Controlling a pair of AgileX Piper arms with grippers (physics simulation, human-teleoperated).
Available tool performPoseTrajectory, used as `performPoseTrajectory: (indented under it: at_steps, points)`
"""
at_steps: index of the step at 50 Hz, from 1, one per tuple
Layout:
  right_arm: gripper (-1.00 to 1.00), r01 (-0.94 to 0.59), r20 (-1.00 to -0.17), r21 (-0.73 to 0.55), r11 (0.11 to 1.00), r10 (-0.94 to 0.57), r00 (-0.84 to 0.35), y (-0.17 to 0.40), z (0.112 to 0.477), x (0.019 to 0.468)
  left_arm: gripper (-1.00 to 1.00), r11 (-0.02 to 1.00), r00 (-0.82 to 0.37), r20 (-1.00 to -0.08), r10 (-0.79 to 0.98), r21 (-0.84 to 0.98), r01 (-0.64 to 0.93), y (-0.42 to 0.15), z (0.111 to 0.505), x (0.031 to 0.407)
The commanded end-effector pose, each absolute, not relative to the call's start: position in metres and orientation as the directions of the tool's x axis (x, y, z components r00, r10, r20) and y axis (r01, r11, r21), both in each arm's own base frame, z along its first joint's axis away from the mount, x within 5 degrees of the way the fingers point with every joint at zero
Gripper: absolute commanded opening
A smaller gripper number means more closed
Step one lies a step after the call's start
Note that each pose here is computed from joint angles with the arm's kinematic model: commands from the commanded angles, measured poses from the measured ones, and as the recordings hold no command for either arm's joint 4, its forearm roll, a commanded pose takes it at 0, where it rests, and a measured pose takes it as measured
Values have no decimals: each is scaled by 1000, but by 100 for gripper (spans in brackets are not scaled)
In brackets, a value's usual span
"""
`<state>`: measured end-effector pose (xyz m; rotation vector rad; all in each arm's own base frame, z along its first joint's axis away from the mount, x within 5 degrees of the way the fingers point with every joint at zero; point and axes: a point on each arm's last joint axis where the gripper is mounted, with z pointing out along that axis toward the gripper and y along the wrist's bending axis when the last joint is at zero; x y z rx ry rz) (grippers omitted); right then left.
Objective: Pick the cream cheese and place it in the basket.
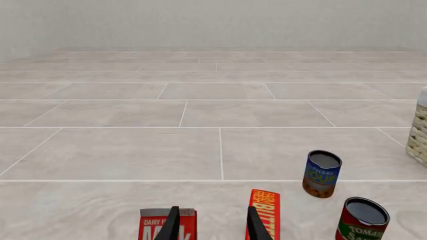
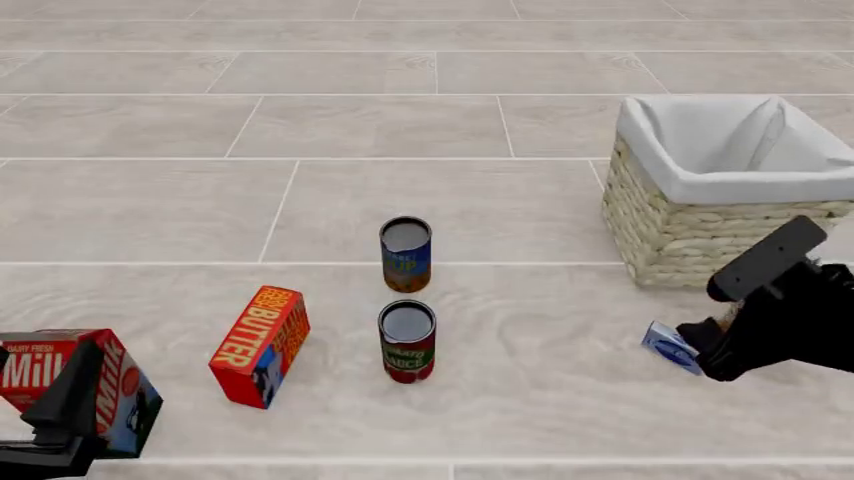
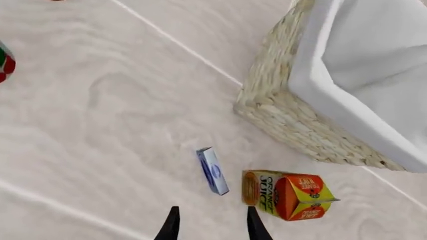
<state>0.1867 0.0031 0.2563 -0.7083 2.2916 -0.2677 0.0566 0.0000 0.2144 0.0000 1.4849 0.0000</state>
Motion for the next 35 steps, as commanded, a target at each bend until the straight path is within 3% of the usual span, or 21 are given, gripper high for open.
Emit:
performPoseTrajectory:
  at_steps: [1,35]
  points:
    - [100,-457,-527,-381,804,-595,-607,3,241,206,100,1000,86,-996,0,0,0,0,214,57]
    - [100,-526,-409,-383,759,-650,-641,-14,173,253,100,1000,86,-996,0,0,0,0,214,57]
